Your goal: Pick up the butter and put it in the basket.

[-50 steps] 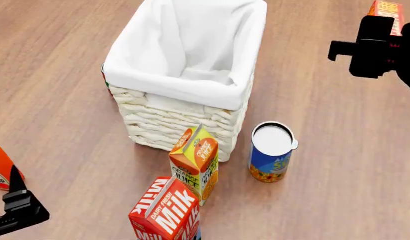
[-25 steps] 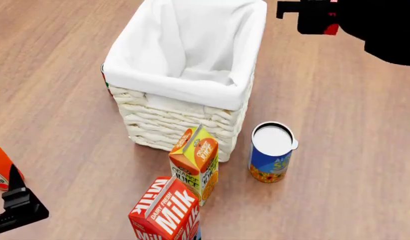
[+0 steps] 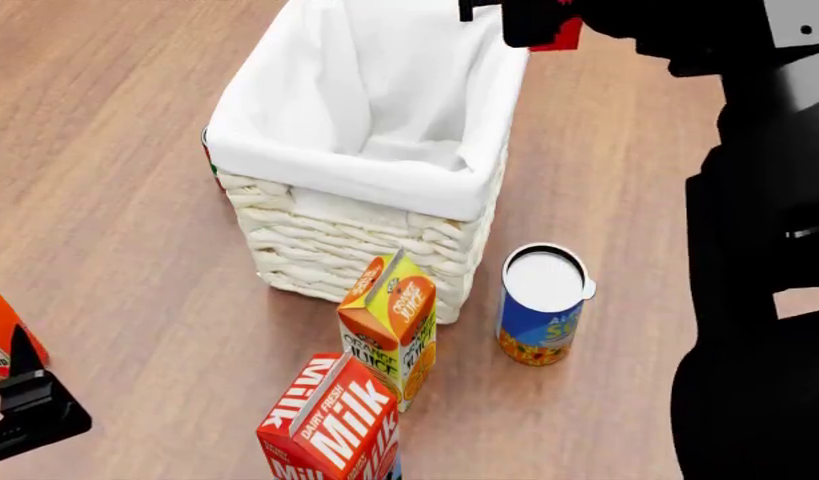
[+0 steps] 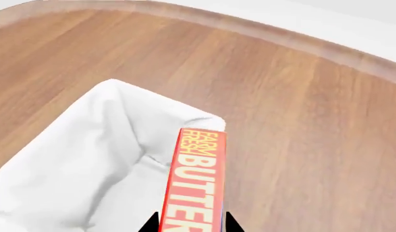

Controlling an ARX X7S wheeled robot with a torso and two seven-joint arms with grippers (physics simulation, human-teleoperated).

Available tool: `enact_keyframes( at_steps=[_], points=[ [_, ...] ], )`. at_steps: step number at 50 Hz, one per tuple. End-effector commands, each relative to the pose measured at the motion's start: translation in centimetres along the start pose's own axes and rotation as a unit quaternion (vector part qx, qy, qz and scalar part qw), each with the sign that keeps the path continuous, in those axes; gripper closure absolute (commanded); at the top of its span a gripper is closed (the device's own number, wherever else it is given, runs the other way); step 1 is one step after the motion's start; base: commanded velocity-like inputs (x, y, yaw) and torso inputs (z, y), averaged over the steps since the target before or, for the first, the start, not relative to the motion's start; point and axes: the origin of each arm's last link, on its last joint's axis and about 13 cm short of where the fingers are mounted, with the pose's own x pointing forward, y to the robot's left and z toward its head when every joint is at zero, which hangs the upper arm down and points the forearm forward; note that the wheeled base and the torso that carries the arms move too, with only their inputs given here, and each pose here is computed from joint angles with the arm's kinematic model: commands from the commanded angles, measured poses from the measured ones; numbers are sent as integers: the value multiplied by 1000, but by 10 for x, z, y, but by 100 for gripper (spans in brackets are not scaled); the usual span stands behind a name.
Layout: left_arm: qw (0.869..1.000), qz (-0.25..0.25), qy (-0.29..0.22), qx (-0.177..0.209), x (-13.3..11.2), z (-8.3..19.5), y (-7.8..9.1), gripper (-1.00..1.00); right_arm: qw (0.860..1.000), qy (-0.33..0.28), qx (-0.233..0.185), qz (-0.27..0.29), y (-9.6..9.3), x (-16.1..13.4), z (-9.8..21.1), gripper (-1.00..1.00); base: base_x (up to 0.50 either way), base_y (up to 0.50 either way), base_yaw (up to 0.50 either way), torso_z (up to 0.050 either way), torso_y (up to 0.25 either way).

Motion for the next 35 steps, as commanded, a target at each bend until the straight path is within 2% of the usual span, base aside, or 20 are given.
enact_keyframes(
  at_steps=[1, 10, 18, 26, 35],
  points=[
    [1000, -29, 6, -5, -10, 3, 2, -100, 994, 22, -53, 92, 30, 6, 6, 100, 0, 0, 0, 0, 0],
    [1000, -28, 7, -6, -11, 5, 2, -100, 988, 29, -74, 134, 41, 5, 11, 100, 0, 0, 0, 1, 2],
    [1000, -28, 7, -6, -10, 5, 2, -100, 985, 29, -81, 148, 45, 4, 13, 100, 0, 0, 0, 0, 0],
    [1000, -29, 8, -5, -10, 5, 1, -100, 983, 22, -80, 166, 52, 6, 13, 100, 0, 0, 0, 0, 1],
    [1000, -28, 8, -7, -13, 7, 1, -100, 981, -1, -55, 187, 57, 15, 7, 100, 0, 0, 0, 1, 1]
  ],
)
